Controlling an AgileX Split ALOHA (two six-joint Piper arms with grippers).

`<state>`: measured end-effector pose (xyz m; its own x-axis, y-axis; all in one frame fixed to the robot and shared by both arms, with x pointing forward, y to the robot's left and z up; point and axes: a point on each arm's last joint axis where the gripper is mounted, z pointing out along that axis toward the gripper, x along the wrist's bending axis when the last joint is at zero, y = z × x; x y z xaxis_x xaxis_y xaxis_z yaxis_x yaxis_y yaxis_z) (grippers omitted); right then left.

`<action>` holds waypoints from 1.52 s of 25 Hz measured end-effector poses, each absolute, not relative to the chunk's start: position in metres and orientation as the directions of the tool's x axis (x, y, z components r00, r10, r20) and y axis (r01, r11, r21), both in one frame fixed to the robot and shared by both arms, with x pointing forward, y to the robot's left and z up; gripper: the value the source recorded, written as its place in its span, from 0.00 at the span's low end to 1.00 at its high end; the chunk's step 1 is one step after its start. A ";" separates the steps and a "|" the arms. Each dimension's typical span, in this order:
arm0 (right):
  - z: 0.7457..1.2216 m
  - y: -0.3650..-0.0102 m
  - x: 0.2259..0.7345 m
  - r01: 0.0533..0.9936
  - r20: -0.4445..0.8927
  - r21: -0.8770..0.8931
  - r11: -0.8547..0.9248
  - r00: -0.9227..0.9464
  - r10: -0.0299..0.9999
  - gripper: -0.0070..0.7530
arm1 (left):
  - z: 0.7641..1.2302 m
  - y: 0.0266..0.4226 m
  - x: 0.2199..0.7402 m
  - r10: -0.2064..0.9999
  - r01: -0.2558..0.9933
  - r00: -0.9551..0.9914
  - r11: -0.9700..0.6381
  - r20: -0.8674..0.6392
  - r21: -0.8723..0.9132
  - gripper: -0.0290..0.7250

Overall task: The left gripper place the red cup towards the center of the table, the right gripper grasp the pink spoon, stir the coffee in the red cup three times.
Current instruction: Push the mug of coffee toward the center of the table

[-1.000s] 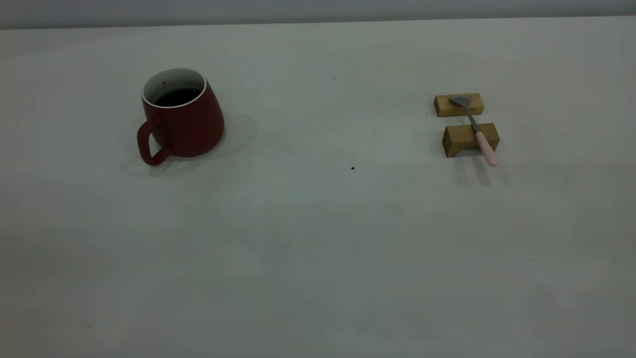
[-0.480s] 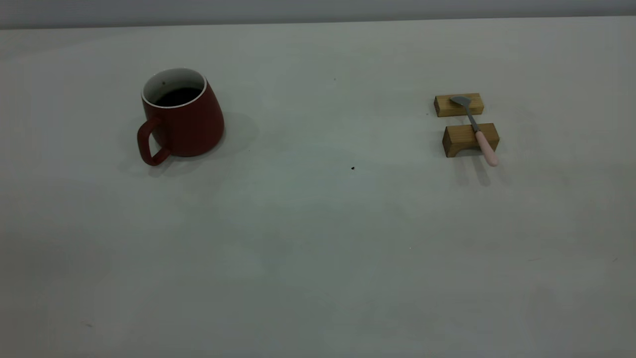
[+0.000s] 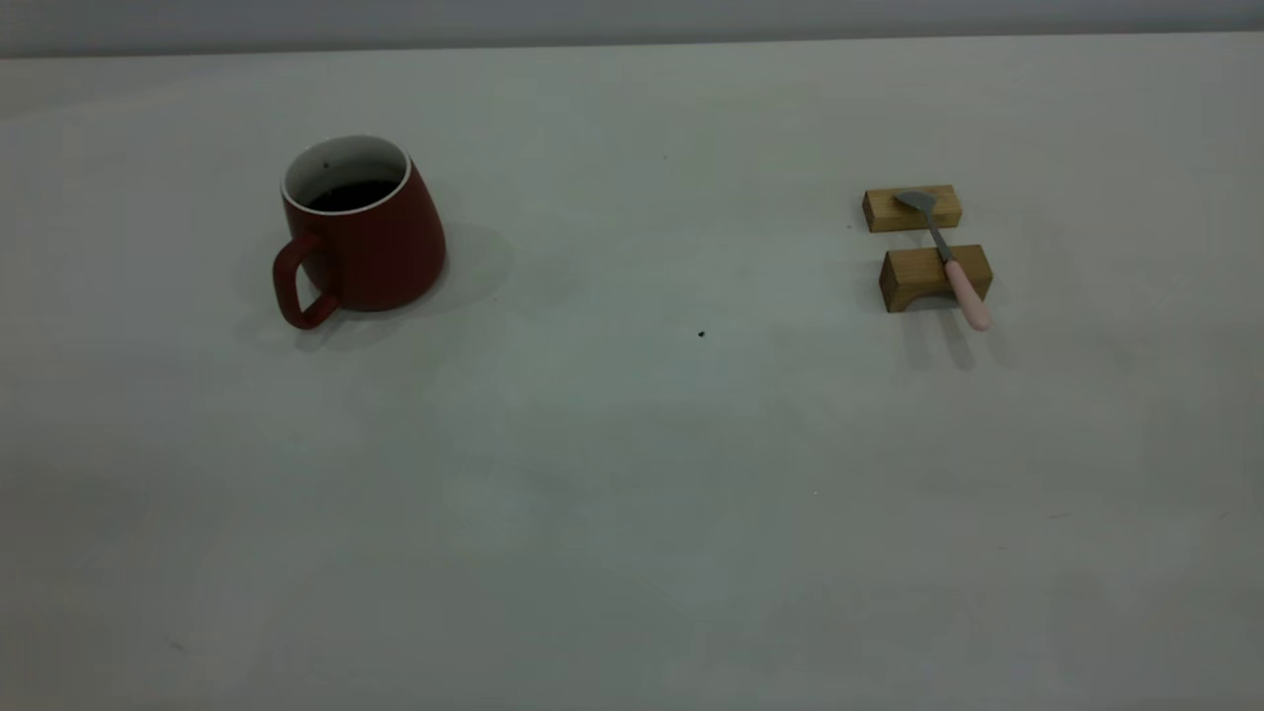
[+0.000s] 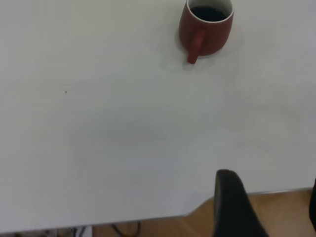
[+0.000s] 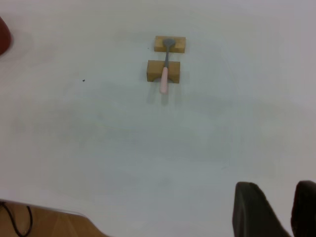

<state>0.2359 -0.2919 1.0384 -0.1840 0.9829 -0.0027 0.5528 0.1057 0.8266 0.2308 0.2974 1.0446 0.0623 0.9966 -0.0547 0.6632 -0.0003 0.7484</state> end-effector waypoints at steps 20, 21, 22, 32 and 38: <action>1.038 -0.292 0.236 0.553 -0.003 0.827 0.106 -0.184 0.983 0.32 | 1.005 0.317 0.459 0.995 0.947 -0.069 0.041 0.079 0.318 0.63; 1.038 -0.292 0.236 0.553 -0.003 0.827 0.106 -0.184 0.983 0.32 | 1.002 0.323 0.470 0.993 0.945 -0.093 0.064 0.077 0.320 0.63; 1.038 -0.292 0.236 0.553 -0.003 0.827 0.106 -0.184 0.983 0.32 | 1.000 0.329 0.480 0.991 0.943 -0.107 0.077 0.077 0.324 0.63; 1.038 -0.292 0.236 0.553 -0.003 0.827 0.106 -0.184 0.983 0.32 | 0.947 0.358 0.590 0.997 0.977 0.017 -0.032 0.074 0.209 0.63; 1.038 -0.292 0.236 0.553 -0.003 0.827 0.106 -0.184 0.983 0.32 | 0.904 0.358 0.655 0.942 0.929 0.330 -0.336 0.065 0.156 0.63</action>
